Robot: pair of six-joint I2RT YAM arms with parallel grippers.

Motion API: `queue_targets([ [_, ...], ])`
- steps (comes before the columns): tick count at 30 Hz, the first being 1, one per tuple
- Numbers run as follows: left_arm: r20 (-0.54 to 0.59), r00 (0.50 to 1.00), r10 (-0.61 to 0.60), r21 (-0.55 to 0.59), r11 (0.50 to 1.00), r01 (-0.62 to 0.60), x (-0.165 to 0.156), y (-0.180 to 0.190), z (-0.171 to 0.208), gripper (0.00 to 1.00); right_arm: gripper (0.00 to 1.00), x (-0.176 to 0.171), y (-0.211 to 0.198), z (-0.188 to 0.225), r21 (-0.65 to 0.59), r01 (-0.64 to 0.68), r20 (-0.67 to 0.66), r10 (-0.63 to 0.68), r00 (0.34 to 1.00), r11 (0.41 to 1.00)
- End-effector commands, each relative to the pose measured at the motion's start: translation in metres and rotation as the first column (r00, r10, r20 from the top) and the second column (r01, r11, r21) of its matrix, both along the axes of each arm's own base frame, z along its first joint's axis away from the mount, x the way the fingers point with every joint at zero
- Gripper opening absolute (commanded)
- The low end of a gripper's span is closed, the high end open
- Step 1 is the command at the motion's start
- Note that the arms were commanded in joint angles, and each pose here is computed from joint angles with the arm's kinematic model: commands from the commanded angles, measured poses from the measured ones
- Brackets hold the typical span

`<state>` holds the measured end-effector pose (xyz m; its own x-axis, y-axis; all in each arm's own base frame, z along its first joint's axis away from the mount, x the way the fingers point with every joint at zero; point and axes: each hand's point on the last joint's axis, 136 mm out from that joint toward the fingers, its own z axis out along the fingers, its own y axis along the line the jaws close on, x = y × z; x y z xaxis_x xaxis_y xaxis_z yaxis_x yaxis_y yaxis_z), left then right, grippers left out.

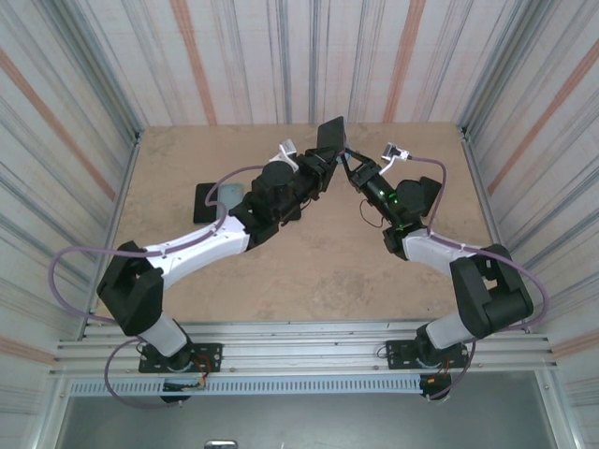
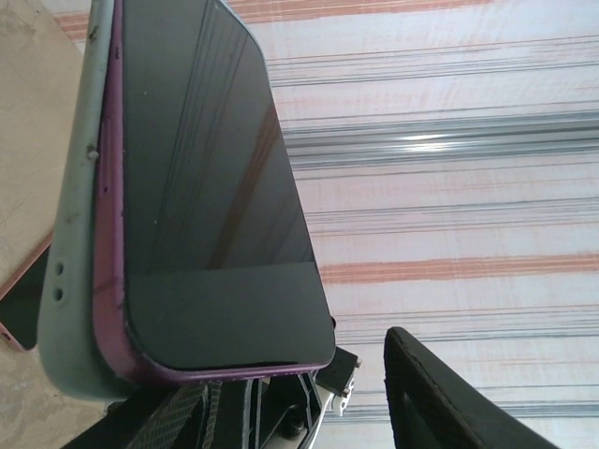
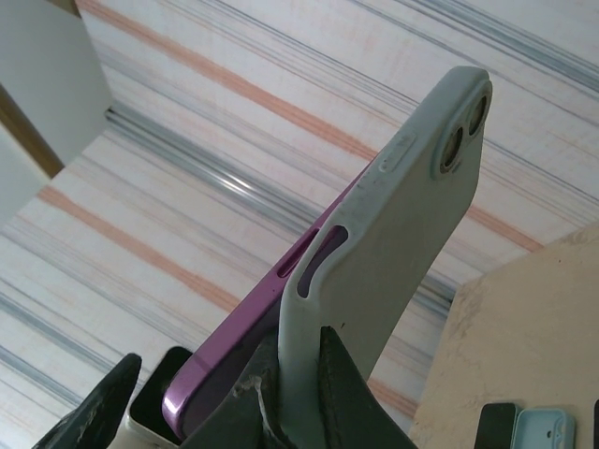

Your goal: Take the phone out of the phone case

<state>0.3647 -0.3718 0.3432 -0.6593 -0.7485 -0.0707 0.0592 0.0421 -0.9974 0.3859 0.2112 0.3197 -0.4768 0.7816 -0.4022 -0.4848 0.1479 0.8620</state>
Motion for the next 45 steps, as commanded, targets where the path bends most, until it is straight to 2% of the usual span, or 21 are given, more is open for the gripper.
queue_targets([
  [1, 0.049, 0.996, 0.069, -0.055, 0.996, -0.067, 0.014, 0.01, 0.027, 0.5, 0.0, -0.016, 0.003, 0.03, 0.058, -0.034, 0.127, 0.026, 0.991, 0.998],
  [13, 0.048, 0.992, 0.119, -0.06, 0.991, -0.116, 0.021, 0.022, 0.023, 0.44, 0.0, -0.019, 0.001, 0.03, 0.063, -0.03, 0.151, 0.02, 0.988, 0.998],
  [23, 0.056, 0.995, 0.081, -0.109, 0.991, -0.075, 0.021, 0.014, 0.029, 0.36, 0.0, -0.022, 0.003, 0.032, 0.035, -0.029, 0.179, 0.023, 0.984, 0.999],
  [28, 0.059, 0.997, 0.047, -0.132, 0.991, -0.039, 0.018, 0.008, 0.033, 0.35, 0.0, -0.024, 0.003, 0.034, 0.022, -0.028, 0.196, 0.023, 0.98, 0.999],
  [31, 0.062, 0.998, 0.034, -0.129, 0.991, -0.026, 0.013, 0.006, 0.035, 0.38, 0.0, -0.023, 0.004, 0.033, 0.02, -0.029, 0.194, 0.024, 0.981, 0.999],
  [37, 0.05, 0.998, 0.032, -0.145, 0.989, -0.024, 0.012, 0.005, 0.029, 0.38, 0.0, -0.03, 0.004, 0.042, -0.038, -0.003, 0.273, 0.013, 0.962, 0.999],
  [40, 0.044, 0.999, 0.032, -0.149, 0.989, -0.025, 0.013, 0.004, 0.027, 0.34, 0.0, -0.034, 0.003, 0.046, -0.051, 0.006, 0.297, 0.01, 0.955, 0.999],
  [45, 0.059, 0.998, 0.028, -0.168, 0.986, -0.018, 0.013, 0.003, 0.032, 0.23, 0.0, -0.037, 0.005, 0.049, -0.068, 0.001, 0.322, 0.021, 0.946, 0.998],
])
